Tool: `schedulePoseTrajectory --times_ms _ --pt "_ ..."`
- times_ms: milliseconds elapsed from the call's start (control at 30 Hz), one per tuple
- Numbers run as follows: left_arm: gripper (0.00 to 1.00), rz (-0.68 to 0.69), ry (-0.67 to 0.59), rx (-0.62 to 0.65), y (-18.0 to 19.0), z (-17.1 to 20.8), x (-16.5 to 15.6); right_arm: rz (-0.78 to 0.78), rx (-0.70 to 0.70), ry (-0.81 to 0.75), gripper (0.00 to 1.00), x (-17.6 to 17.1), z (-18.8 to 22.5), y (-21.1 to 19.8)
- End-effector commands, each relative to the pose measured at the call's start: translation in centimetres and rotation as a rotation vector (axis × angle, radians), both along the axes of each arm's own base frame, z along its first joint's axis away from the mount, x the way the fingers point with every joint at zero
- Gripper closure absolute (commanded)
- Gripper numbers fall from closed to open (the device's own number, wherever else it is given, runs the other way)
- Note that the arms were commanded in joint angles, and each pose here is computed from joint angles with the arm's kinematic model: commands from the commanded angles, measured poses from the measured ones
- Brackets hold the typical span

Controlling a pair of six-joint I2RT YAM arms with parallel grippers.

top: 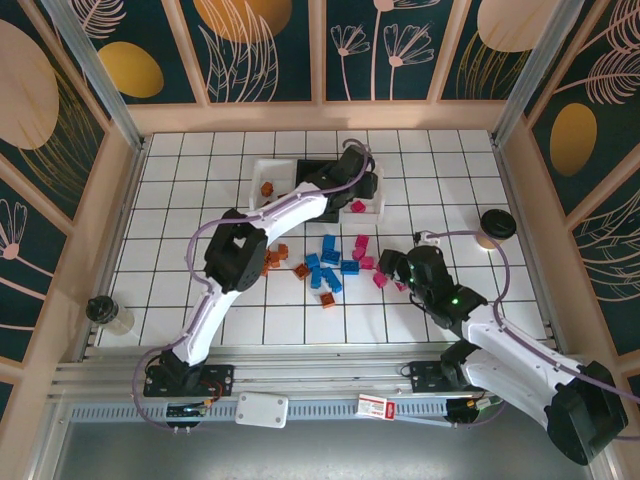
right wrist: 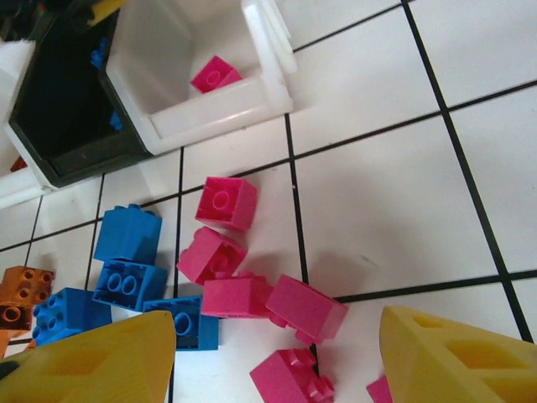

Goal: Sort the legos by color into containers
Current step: Place the lego in the container, then pick up the lego from the middle-right of the table.

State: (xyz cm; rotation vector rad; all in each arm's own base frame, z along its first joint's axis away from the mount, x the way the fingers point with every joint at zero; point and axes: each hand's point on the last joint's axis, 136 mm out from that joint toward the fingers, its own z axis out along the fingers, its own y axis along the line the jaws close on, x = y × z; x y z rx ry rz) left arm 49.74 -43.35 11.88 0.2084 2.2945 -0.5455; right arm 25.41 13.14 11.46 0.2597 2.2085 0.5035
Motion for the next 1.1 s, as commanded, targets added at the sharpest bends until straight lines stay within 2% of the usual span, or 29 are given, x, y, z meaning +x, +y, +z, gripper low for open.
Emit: schedulePoseTrajectory --times_ms 0,233,367,433,600,767,1000,1067 --pt "0.59 -0.007 0.044 -0.019 -1.0 0.1 0.4 -0.013 0.012 0.037 0.34 -0.7 -0.7 -0.4" --pt "0.28 -0.044 -0.011 -0.140 -2.1 6.8 0.2 -0.072 -0.022 0.108 0.34 -1.3 -2.1 -1.5" --pt "0.09 -0.091 -0.051 -0.230 -1.4 11.1 -2.6 -0.111 -0.072 0.176 0.34 -1.1 -3.9 -2.1" --pt "0.03 -0.109 -0.076 -0.268 -0.6 12.8 -4.8 -0.126 -0.094 0.212 0.36 -0.9 -4.8 -2.4" --pt "0.01 -0.122 -0.107 -0.293 2.5 14.3 -9.9 -0.158 -0.127 0.242 0.41 -0.4 -5.9 -3.1" --pt "0.01 -0.093 -0.104 -0.308 6.6 13.8 -14.3 -0.127 -0.124 0.266 0.46 -0.3 -6.8 -2.6" --pt "0.01 0.017 -0.124 -0.274 13.0 11.9 -17.8 -0.082 -0.122 0.309 0.50 -0.4 -8.3 -1.7" --pt "0.01 0.059 -0.129 -0.238 15.1 10.6 -18.6 -0.077 -0.132 0.323 0.55 -0.4 -8.7 -1.6"
